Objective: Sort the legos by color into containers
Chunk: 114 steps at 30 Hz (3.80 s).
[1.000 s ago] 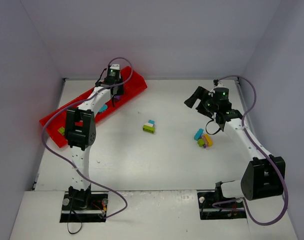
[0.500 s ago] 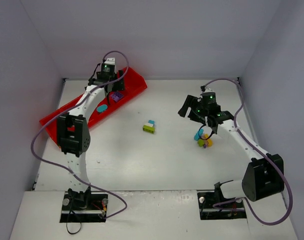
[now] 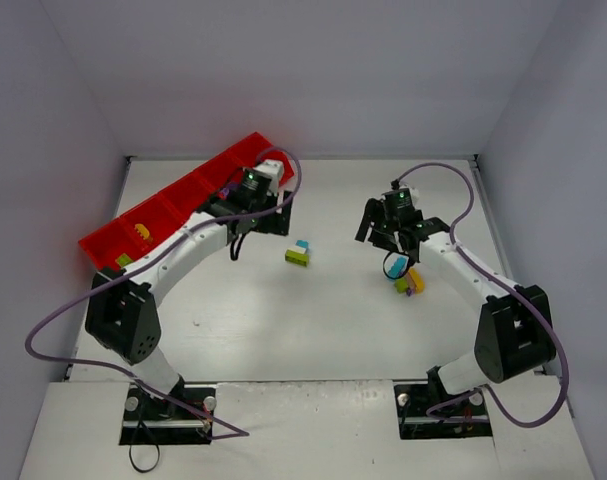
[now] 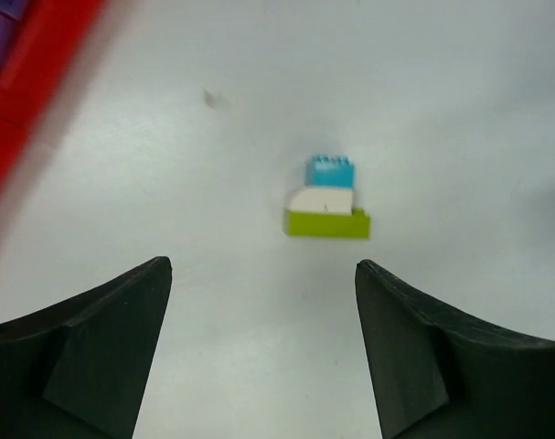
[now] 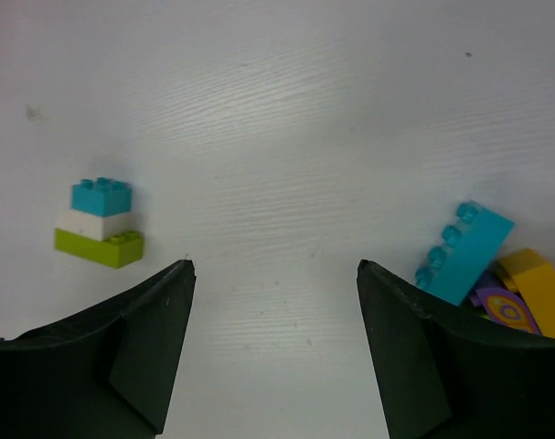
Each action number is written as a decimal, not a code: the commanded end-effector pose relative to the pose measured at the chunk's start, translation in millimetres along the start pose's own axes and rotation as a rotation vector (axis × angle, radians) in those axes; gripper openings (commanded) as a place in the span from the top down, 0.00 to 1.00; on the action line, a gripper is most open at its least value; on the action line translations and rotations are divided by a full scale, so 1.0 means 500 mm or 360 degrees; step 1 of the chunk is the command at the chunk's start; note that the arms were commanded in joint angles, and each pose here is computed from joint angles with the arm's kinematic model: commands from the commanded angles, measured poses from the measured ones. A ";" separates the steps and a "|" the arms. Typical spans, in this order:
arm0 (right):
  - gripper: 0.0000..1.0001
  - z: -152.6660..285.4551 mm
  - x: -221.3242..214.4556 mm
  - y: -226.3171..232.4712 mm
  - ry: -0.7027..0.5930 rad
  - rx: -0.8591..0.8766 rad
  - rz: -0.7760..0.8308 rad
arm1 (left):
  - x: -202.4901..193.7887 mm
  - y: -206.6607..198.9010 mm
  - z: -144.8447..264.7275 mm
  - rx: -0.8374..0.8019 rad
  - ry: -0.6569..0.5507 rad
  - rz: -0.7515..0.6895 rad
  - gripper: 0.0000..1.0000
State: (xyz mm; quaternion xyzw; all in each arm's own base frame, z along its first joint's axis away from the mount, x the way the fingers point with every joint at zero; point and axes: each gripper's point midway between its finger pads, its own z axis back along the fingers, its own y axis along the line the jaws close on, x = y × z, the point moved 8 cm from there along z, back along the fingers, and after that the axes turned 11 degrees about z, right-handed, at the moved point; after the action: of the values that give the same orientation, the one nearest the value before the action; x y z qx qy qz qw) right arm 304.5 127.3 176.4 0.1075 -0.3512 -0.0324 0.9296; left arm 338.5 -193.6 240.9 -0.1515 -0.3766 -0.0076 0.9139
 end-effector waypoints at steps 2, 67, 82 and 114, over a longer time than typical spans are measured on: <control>0.32 0.009 0.010 -0.045 -0.0042 -0.0451 -0.0070 | -0.041 -0.023 0.043 -0.0093 0.0059 0.0065 0.25; 1.00 0.093 0.104 0.140 -0.0418 0.0828 -0.0629 | -0.006 -0.240 0.108 -0.0882 -0.0239 0.0325 0.25; 1.00 0.112 0.105 0.153 -0.0402 0.0960 -0.0616 | 0.004 -0.272 0.046 -0.0797 -0.0310 0.0239 0.26; 0.26 0.089 0.106 0.126 -0.0437 0.0822 -0.0335 | -0.070 -0.149 0.004 -0.0445 -0.0269 0.0255 0.98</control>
State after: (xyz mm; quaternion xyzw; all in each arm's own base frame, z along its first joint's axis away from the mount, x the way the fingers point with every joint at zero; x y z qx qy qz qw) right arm 303.7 178.4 230.5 0.3830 -0.4053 -0.0758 0.8266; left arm 299.5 -286.6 199.0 -0.3037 -0.3728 0.0103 0.8767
